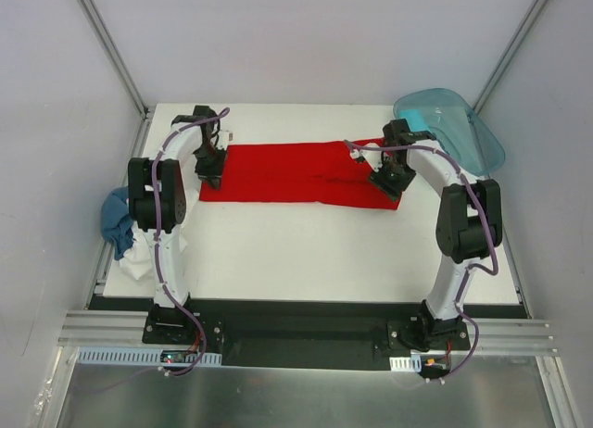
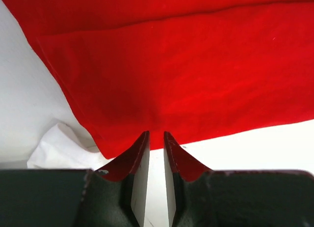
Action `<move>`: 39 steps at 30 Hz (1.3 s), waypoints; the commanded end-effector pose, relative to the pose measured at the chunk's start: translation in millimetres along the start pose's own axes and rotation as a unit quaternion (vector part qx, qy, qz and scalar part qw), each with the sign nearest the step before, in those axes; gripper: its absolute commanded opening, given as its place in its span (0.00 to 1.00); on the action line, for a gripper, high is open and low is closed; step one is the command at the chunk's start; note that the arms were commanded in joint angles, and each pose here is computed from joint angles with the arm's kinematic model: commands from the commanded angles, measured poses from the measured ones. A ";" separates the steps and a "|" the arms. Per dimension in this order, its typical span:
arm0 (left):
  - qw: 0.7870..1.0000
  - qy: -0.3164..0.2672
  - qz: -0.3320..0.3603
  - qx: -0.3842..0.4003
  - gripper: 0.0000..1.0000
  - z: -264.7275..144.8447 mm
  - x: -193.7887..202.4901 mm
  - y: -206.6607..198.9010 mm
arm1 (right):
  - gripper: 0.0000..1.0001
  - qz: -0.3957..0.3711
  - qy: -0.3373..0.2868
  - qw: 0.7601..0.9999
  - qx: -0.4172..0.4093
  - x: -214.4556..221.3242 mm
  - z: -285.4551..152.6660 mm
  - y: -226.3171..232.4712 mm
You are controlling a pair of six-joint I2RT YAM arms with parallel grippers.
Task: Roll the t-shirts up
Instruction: Fold the T-shirt at the center of the board.
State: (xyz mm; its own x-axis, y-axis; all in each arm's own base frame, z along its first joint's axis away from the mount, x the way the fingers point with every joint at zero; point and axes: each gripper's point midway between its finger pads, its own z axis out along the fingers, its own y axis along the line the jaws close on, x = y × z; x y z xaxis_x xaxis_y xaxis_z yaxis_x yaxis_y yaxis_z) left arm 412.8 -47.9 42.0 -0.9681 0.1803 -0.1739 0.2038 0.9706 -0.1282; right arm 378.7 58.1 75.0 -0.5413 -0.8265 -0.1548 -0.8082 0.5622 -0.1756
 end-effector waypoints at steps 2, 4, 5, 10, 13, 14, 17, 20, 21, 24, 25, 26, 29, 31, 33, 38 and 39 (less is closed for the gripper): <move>0.999 0.031 0.010 -0.013 0.16 7.8 16.4 9.0 | 0.48 0.005 0.028 0.999 -0.046 19.3 17.5 6.8; 0.999 0.036 0.011 -0.016 0.16 10.5 18.9 10.6 | 0.47 0.005 0.023 0.997 -0.071 16.3 25.0 12.7; 0.999 0.038 0.014 -0.017 0.16 11.9 19.6 11.4 | 0.47 0.004 0.018 0.996 -0.082 15.0 27.8 14.2; 0.998 0.054 0.025 -0.030 0.14 18.3 28.6 17.8 | 0.30 0.000 0.025 0.991 -0.132 17.1 41.3 27.0; 0.996 0.069 0.031 -0.036 0.11 22.8 39.9 20.7 | 0.12 -0.003 0.039 0.989 -0.140 27.6 46.3 26.4; 0.996 0.071 0.034 -0.037 0.06 22.2 42.6 21.0 | 0.07 -0.001 0.043 0.988 -0.146 32.2 47.1 28.0; 0.995 0.087 0.037 -0.034 0.00 23.2 60.6 19.4 | 0.03 -0.001 0.044 0.988 -0.151 45.7 44.1 25.5; 0.994 0.103 0.028 -0.021 0.00 19.8 83.9 11.6 | 0.01 -0.007 0.053 0.985 -0.165 63.7 41.2 34.7; 0.993 0.119 0.021 -0.014 0.00 21.5 99.7 7.3 | 0.01 -0.015 0.053 0.985 -0.166 66.2 39.1 36.2; 0.994 0.112 0.013 0.002 0.00 3.8 121.3 -5.0 | 0.01 -0.024 0.055 0.982 -0.179 75.4 31.6 48.8; 0.994 0.112 0.013 0.010 0.00 -0.3 127.5 -9.6 | 0.01 -0.025 0.056 0.981 -0.182 77.2 29.3 51.3; 0.992 0.123 0.010 0.018 0.00 -1.7 142.2 -13.8 | 0.01 -0.027 0.054 0.982 -0.181 78.6 22.7 53.2; 0.991 0.124 0.011 0.058 0.05 -23.3 160.4 -32.6 | 0.16 -0.027 0.058 0.983 -0.174 82.2 13.1 53.5; 0.990 0.120 0.022 0.069 0.23 -41.1 165.0 -38.5 | 0.35 -0.009 0.030 0.988 -0.149 67.0 -7.4 36.6; 0.993 0.078 0.044 0.072 0.34 -58.7 145.5 -40.5 | 0.46 0.013 -0.003 0.987 -0.159 52.5 -27.8 33.5; 0.995 -0.005 0.062 0.080 0.39 -85.1 84.5 -45.0 | 0.49 0.049 -0.092 0.982 -0.158 -4.7 -68.6 19.9; 0.995 0.001 0.049 0.087 0.39 -80.8 79.4 -46.7 | 0.49 0.050 -0.095 0.982 -0.157 -10.1 -67.6 20.7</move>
State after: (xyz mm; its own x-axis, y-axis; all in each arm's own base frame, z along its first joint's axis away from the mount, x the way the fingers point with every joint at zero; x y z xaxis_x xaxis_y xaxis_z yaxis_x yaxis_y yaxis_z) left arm 285.3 -53.3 83.4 -0.9552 0.2818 -0.0900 0.2954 0.9255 -0.2371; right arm 355.2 42.2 93.8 -0.5739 -0.7898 -0.2164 -0.8179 0.5661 0.1031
